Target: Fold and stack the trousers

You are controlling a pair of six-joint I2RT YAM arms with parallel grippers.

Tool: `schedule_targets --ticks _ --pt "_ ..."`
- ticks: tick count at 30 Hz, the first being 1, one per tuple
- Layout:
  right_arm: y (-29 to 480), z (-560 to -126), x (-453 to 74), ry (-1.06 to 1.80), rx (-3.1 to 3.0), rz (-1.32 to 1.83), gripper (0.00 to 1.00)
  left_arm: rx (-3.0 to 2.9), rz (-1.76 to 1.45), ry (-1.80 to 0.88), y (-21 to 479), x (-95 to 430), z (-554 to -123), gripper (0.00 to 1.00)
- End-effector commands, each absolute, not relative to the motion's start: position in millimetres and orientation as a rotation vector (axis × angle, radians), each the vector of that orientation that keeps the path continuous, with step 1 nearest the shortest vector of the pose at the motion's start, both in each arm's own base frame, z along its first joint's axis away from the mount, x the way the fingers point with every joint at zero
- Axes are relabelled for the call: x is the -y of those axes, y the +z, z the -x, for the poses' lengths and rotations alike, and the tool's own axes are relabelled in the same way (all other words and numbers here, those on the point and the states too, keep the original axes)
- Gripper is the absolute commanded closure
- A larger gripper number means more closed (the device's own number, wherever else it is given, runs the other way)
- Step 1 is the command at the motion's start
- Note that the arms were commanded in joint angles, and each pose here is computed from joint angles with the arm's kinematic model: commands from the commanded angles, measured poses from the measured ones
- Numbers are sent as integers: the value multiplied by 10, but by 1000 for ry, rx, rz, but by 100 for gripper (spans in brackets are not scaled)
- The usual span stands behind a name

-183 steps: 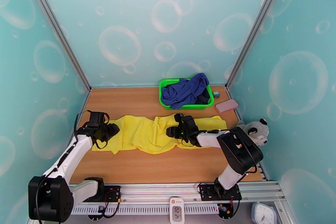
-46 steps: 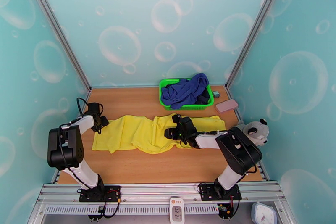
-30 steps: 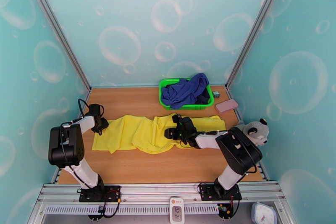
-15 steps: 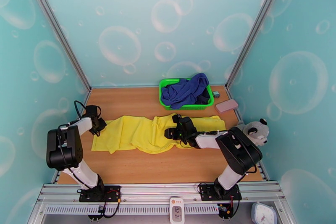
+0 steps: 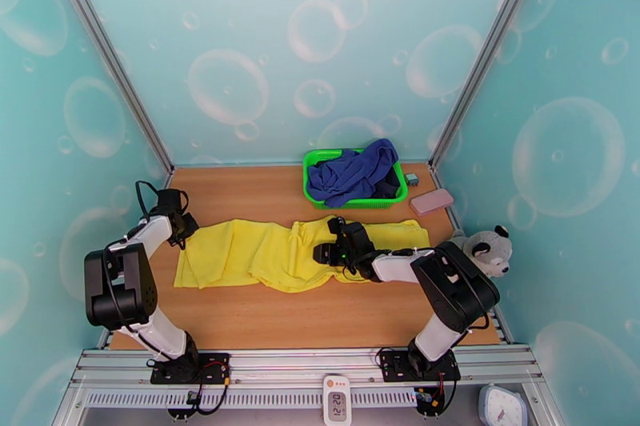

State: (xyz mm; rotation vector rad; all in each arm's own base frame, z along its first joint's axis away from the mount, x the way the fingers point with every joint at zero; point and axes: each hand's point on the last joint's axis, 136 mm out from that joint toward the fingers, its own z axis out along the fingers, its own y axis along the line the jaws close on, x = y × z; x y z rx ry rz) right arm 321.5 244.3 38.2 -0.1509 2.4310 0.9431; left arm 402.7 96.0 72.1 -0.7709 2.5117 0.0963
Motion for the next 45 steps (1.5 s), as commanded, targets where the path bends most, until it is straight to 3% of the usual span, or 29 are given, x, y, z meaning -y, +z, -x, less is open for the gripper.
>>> schedule_targets --ticks 1,7,10,15,20,25,31,35,39,45 --pt "-43 -2880 -2259 855 -2648 91 47 -2538 747 151 702 -1006 -4128 100" --pt "-38 -2860 -2238 850 -2647 85 47 -2603 747 135 446 -976 -4196 98" --pt "-33 -2860 -2227 846 -2647 83 47 -2577 740 116 478 -962 -4250 75" --pt "-58 -2847 -2217 841 -2652 83 47 -2410 657 103 1020 -789 -4193 50" --pt "-17 -2870 -2116 732 -2657 106 48 -2491 597 39 1086 -285 -3588 50" --pt "629 -3105 -2231 373 -2514 401 47 -2526 780 -30 820 -380 -3008 48" --pt "1144 -3090 -3143 540 -2306 739 46 -2578 793 -365 387 -118 -3049 48" --pt "1155 -2821 -3942 766 -2189 1033 46 -2592 977 -160 157 -430 -3030 45" --pt "1082 -2613 -4449 746 -2064 1280 46 -2564 1227 215 16 -970 -2799 42" --pt "860 -2559 -4874 711 -1990 1446 45 -2529 1253 -57 -7 -825 -2989 42"
